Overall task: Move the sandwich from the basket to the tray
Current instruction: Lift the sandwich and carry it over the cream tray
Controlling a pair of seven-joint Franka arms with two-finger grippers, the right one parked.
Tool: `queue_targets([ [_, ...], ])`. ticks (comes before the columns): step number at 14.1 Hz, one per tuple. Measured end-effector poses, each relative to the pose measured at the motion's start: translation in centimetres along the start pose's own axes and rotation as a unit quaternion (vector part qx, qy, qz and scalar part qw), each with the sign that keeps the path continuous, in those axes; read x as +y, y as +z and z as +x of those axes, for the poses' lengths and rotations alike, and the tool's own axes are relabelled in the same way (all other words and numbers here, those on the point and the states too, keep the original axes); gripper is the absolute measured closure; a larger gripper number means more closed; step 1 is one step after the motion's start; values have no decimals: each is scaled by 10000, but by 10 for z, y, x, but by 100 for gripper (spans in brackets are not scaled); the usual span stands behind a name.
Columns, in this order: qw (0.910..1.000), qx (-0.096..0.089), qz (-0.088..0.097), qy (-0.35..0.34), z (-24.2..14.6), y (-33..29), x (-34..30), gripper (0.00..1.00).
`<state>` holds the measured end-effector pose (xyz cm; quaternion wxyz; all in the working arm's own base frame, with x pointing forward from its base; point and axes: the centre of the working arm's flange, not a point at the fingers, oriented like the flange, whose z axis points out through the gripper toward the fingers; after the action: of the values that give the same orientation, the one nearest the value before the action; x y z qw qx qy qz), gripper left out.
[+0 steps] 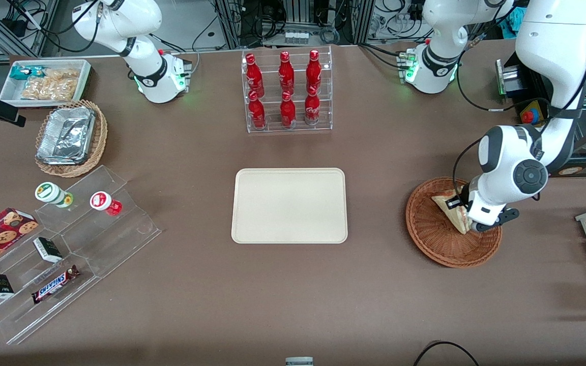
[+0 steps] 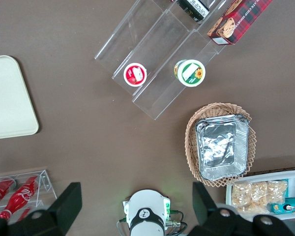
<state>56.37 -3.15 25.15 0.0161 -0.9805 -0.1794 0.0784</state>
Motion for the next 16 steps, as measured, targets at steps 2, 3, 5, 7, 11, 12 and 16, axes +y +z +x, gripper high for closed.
queue_targets([
  [2,9998,-3,38,186,-6,-28,21,81],
  [3,9994,-26,97,342,-14,-46,38,81],
  [5,9975,-136,283,631,-37,-78,77,81],
  [7,9953,-165,430,850,-68,-99,127,81],
  [11,9913,-103,538,1198,-141,-90,226,85],
  [12,9906,-94,515,1261,-156,-86,253,85],
  [16,9878,-126,373,1508,-194,-52,351,84],
])
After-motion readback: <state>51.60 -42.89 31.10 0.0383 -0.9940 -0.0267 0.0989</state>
